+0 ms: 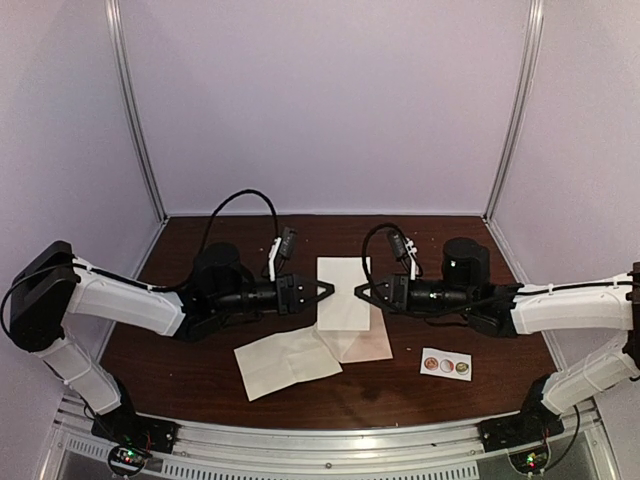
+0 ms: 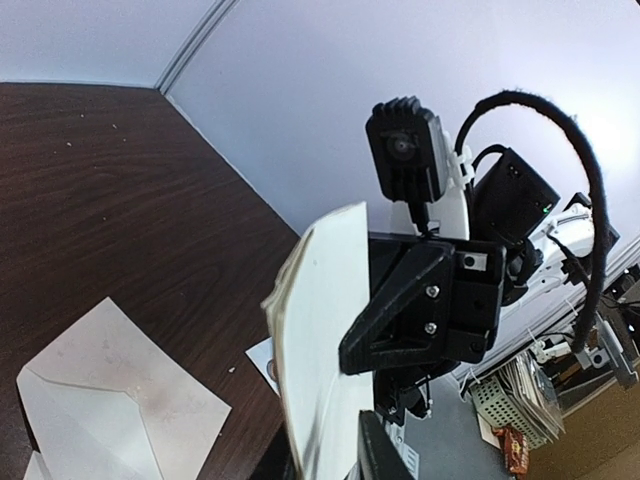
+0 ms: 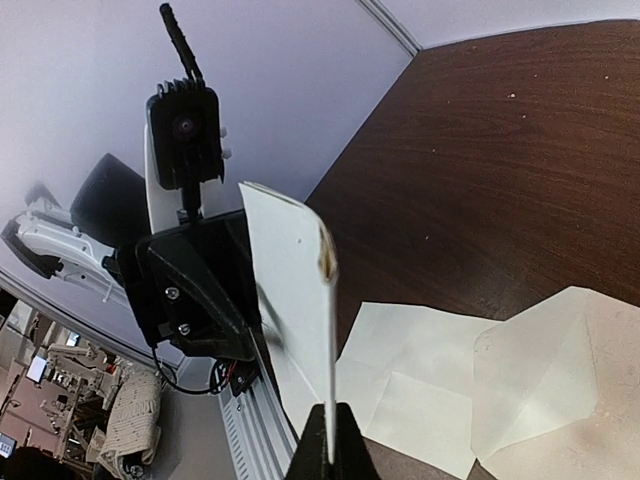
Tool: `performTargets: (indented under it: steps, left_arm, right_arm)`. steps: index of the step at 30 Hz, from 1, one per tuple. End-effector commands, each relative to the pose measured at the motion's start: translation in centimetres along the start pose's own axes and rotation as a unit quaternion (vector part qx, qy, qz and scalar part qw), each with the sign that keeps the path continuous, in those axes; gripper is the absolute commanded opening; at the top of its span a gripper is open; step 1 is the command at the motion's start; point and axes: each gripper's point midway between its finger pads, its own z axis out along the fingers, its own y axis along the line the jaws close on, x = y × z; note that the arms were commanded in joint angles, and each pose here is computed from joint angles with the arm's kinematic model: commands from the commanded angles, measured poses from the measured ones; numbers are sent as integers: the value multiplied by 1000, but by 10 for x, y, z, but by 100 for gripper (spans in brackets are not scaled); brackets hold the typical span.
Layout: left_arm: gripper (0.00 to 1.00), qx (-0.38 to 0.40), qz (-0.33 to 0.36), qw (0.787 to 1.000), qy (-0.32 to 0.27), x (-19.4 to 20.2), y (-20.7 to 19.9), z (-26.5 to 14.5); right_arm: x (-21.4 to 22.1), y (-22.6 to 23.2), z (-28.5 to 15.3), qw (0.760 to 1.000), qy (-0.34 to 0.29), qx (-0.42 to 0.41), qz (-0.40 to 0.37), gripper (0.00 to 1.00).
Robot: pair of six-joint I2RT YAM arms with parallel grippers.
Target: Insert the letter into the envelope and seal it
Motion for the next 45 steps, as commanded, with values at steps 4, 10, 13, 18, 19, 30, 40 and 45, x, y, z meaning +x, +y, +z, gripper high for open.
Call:
performTargets:
  steps: [4, 10, 13, 18, 19, 30, 40, 45]
  left_arm:
    - [22, 4, 18, 1000, 0, -4, -12, 1]
    - [5, -8, 17, 1000, -4, -5, -9, 1]
    - [0, -25, 20, 999, 0, -5, -4, 4]
    - [0, -90, 18, 996, 3, -5, 9, 10]
    - [0, -104, 13, 994, 0, -6, 13, 11]
    - [0, -145, -1, 989, -4, -3, 22, 15]
    - [0, -260, -75, 963, 11, 19, 66, -4]
    - [0, -287, -111, 951, 31, 37, 83, -3]
  right_arm:
    - [-16, 11, -2, 999, -28, -6, -19, 0]
    - [-17, 7, -4, 999, -28, 11, -25, 0]
    - [-17, 1, -4, 999, -28, 29, -27, 0]
    - [-17, -15, 2, 995, -27, 94, -26, 0]
    - [-17, -17, 4, 994, -28, 105, -25, 0]
    - [-8, -13, 38, 990, -18, 139, -17, 0]
    - [-6, -42, 15, 978, -33, 206, -11, 25]
    - [2, -64, -2, 975, -29, 221, 4, 45]
